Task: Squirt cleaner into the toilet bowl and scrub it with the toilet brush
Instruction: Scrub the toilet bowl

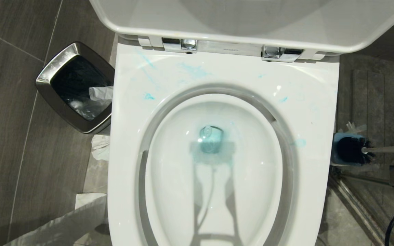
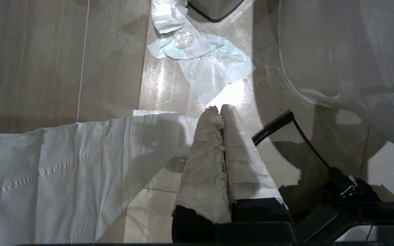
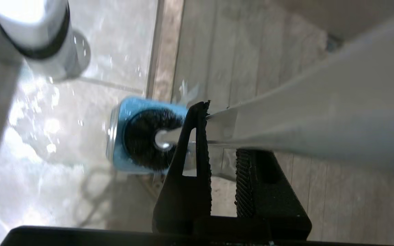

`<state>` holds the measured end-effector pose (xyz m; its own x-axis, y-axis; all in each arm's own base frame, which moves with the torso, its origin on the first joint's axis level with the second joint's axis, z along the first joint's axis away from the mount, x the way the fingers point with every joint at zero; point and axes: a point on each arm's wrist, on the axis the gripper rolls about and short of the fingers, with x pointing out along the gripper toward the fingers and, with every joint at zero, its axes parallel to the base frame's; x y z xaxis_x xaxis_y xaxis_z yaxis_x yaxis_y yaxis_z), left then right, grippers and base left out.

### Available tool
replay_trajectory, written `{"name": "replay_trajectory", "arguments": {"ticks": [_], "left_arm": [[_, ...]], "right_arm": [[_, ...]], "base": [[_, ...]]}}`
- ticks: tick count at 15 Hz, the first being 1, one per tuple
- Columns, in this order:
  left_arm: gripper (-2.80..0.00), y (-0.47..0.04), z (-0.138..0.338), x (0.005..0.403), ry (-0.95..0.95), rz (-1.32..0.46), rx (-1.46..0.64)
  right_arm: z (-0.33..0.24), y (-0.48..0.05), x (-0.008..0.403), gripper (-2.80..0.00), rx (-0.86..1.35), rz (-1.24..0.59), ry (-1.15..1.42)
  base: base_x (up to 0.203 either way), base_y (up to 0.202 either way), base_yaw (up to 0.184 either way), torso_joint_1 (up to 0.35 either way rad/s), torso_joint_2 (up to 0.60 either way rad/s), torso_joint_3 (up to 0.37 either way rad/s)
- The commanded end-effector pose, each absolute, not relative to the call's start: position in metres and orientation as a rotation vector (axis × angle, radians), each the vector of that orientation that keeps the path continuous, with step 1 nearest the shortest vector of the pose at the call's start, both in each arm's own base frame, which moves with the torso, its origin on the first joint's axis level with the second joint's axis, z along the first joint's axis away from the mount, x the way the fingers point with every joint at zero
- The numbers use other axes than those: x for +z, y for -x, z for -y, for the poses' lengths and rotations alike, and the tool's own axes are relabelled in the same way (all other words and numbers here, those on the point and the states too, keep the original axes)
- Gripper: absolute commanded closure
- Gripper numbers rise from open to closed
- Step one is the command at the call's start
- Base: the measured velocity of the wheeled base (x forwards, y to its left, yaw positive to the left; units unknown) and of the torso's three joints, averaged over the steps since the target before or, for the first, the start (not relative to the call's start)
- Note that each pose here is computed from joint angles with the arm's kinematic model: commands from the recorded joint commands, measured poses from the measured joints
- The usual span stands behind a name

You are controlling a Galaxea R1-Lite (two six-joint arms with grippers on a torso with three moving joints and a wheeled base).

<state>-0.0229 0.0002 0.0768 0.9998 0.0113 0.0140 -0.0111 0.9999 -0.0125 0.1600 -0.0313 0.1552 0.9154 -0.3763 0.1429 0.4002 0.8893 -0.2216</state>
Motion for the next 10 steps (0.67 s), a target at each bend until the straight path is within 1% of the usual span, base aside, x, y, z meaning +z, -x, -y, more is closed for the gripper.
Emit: {"name": "replay_trajectory", "arguments": {"ticks": [1, 6, 10], "left_arm": [[0.00, 0.022, 0.000, 0.075, 0.012, 0.006, 0.012], [0.00, 0.022, 0.000, 0.075, 0.012, 0.006, 0.012], [0.00, 0.022, 0.000, 0.075, 0.012, 0.006, 0.012]], "right_arm": [[0.029, -0.148, 0.165, 0.00, -0.412, 0.170, 0.231], [0.026, -0.129, 0.186, 0.00, -0.425, 0.307, 0.209], [0.024, -0.113, 0.205, 0.00, -0.417, 0.278, 0.209]], "base": [[0.000, 0.000, 0.000, 0.000, 0.00, 0.000], [0.000, 0.000, 0.000, 0.000, 0.00, 0.000], [0.000, 0.000, 0.000, 0.000, 0.00, 0.000]]}}
